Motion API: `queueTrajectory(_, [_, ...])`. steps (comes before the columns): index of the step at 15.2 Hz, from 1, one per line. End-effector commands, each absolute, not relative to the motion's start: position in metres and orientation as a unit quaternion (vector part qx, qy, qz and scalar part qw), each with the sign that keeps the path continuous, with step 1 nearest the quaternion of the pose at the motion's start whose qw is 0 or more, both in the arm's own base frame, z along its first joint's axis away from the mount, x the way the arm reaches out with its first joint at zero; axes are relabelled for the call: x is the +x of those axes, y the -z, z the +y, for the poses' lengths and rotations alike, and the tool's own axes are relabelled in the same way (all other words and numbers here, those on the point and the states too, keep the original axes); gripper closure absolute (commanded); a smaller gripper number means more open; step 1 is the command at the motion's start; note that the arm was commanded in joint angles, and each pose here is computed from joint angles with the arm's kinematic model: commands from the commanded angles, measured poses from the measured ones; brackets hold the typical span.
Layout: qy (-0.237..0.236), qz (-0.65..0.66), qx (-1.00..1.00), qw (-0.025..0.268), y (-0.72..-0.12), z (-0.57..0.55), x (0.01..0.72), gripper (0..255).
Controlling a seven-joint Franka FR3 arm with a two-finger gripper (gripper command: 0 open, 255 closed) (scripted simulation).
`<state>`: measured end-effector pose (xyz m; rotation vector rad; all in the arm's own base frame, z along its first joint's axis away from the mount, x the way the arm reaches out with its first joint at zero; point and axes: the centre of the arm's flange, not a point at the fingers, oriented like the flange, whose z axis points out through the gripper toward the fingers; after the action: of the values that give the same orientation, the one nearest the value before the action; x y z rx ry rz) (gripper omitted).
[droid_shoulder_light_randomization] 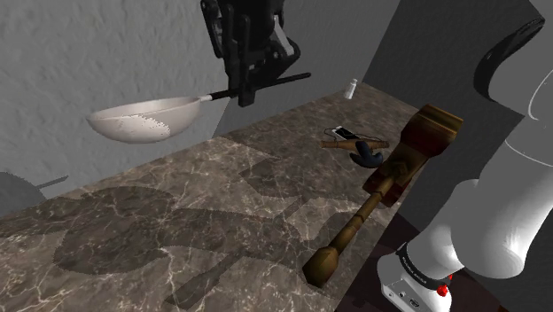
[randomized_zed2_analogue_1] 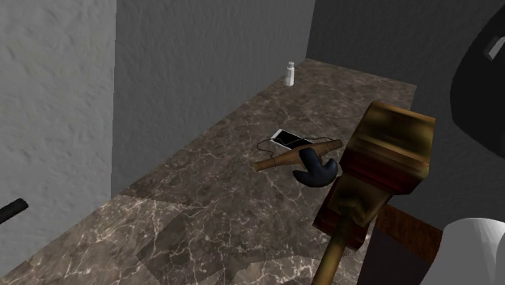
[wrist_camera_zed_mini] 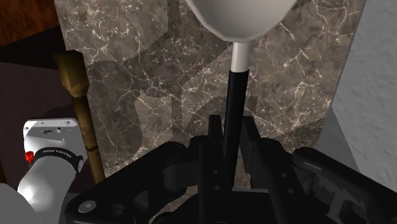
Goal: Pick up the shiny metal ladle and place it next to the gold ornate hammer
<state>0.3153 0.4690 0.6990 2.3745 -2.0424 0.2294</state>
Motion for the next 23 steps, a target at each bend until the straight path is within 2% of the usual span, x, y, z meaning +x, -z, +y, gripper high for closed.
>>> queueTrajectory(1, [-0.073, -0.651, 0.756, 0.000, -0.692, 0.474, 0.313, 255])
queueTrajectory(23, [-0.073, -0.651, 0.756, 0.000, -0.575, 0.474, 0.313, 255])
